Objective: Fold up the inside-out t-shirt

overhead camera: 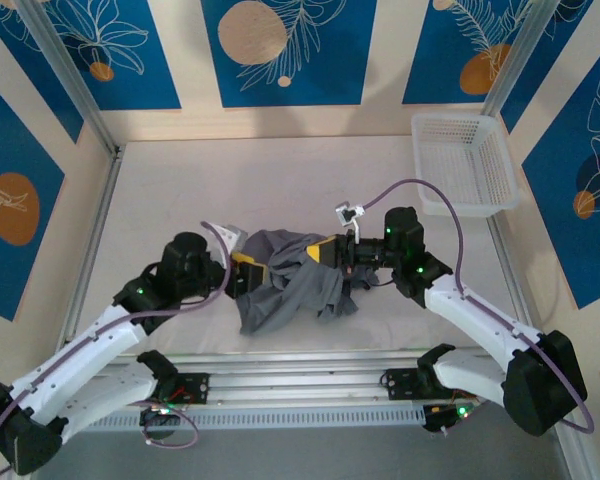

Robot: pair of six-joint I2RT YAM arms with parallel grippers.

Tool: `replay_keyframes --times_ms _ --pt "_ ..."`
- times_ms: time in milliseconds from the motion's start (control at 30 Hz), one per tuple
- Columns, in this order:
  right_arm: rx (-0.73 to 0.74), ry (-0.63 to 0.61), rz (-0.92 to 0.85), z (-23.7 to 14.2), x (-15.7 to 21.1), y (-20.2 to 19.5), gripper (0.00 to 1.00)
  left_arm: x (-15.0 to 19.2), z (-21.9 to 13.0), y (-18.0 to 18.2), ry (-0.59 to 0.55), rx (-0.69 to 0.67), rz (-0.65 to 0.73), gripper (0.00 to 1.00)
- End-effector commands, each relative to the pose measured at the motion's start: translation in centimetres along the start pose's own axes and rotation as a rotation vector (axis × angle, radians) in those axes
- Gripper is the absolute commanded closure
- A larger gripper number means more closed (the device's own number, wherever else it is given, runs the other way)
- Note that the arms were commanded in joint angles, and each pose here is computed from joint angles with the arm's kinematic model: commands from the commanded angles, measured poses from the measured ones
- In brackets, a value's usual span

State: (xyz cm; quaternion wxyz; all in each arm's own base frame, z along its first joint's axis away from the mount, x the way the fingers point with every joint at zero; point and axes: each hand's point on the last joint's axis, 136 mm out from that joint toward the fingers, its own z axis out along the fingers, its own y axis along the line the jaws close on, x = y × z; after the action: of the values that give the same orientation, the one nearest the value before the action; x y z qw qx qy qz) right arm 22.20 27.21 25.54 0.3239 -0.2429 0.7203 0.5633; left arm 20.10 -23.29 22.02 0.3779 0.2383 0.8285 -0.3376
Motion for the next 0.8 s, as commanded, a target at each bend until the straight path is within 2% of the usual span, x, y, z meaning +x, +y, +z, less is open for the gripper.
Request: replay_keyframes --times_ms 0,100,200,233,333,367,400,467,567,667,767 --pt "0.030 -0.019 0.015 -0.1 -0.4 -0.5 1.00 0.6 1.4 -0.2 0.024 -0.027 0.104 0.65" --pt "0.028 -0.015 0.021 -0.1 -0.2 -0.5 1.00 0.2 3.1 1.4 0.044 -0.114 0.028 0.63" --pt "0.024 -0.008 0.020 0.0 -0.1 -0.2 1.00 -0.6 5.0 0.7 0.043 -0.073 0.028 0.40" --pt "0.022 -0.006 0.022 0.0 0.0 -0.1 1.00 -0.9 5.5 0.6 0.032 -0.067 0.028 0.37" --pt "0.010 0.001 0.019 0.2 0.0 0.2 1.00 -1.2 6.7 2.5 0.037 -0.167 0.004 0.36" --pt "0.002 0.003 0.018 0.3 0.0 0.5 1.00 -1.2 7.2 3.4 0.046 -0.210 -0.012 0.38" --pt "-0.002 0.005 0.021 0.4 0.0 0.6 1.00 -1.3 7.7 3.9 0.057 -0.230 -0.035 0.45" --pt "-0.005 0.010 0.040 0.5 -0.1 0.6 1.00 -1.4 8.8 3.7 0.075 -0.182 -0.080 0.67" --pt "0.041 0.030 0.109 0.4 0.2 -0.9 1.00 -2.8 8.7 2.3 0.029 -0.075 -0.127 1.00" --pt "0.160 0.012 0.235 -0.6 0.8 -4.8 1.00 -5.0 6.8 -0.2 -0.025 0.079 -0.161 1.00" --pt "0.361 -0.007 0.390 -2.8 3.0 -11.4 0.96 -7.1 4.5 -2.4 -0.040 0.234 -0.246 1.00"
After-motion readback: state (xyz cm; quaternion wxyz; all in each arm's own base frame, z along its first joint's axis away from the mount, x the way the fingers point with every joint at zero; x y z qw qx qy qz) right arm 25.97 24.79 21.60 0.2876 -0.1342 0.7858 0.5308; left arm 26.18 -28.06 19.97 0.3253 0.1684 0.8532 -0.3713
